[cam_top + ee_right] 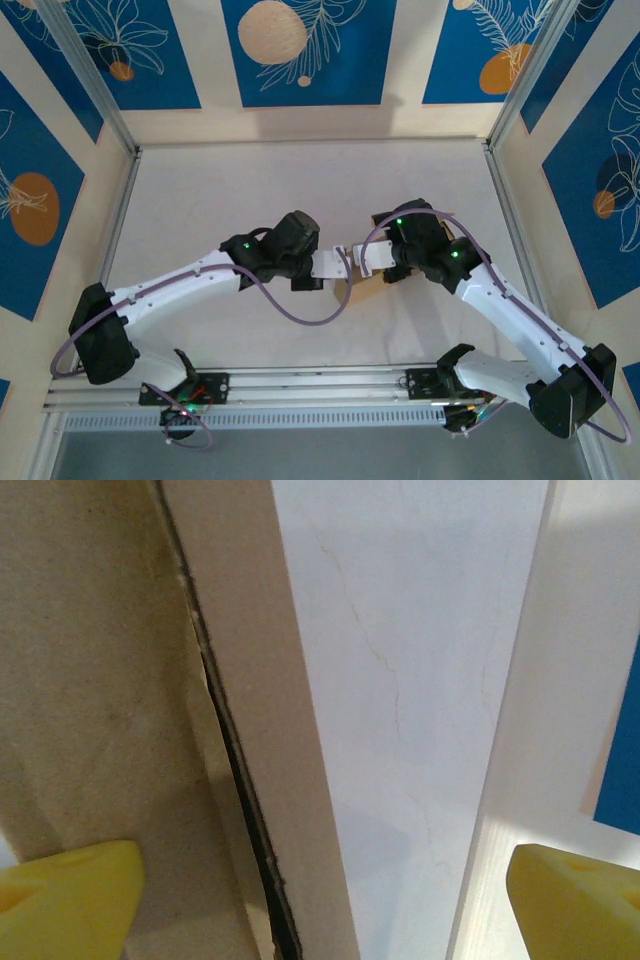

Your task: Fold the paper box

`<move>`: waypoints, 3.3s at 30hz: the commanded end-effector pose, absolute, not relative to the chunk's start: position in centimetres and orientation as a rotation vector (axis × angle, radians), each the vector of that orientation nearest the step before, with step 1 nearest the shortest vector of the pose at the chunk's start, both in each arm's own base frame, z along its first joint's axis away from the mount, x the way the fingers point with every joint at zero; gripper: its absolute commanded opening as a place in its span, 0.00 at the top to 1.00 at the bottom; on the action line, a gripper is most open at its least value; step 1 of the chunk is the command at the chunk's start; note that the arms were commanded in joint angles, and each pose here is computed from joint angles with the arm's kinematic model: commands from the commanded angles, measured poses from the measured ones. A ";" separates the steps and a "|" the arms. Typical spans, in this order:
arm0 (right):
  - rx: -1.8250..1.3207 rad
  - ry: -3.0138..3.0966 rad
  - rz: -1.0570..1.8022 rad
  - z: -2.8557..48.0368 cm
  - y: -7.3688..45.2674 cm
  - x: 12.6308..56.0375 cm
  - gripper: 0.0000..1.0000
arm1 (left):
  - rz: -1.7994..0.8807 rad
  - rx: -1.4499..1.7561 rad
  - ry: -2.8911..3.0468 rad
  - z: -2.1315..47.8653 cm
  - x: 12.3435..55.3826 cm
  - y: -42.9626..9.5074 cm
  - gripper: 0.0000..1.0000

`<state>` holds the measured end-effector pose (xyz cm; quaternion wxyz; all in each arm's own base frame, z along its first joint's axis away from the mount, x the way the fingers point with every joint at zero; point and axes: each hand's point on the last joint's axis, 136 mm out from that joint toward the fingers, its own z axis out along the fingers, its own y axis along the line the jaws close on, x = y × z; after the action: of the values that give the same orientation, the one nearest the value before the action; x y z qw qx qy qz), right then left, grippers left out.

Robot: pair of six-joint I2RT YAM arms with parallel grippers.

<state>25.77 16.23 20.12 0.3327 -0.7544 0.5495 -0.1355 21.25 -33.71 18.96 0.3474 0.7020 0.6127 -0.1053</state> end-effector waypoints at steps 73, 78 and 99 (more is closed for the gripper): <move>-1.727 2.055 -0.009 13.8 23.1 23.1 0.57 | -0.482 1.097 2.021 24.5 26.3 -31.6 1.00; -1.655 2.086 0.092 13.9 24.0 22.5 0.57 | -0.514 0.959 2.086 24.6 27.2 -30.9 1.00; -1.722 2.055 0.031 12.3 23.8 20.3 0.25 | -0.571 0.930 2.136 23.0 25.9 -28.4 1.00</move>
<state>23.64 24.85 15.74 0.3120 -0.5850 0.7483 -0.0190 26.30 -27.27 20.58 0.3216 0.3333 0.8652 -0.1920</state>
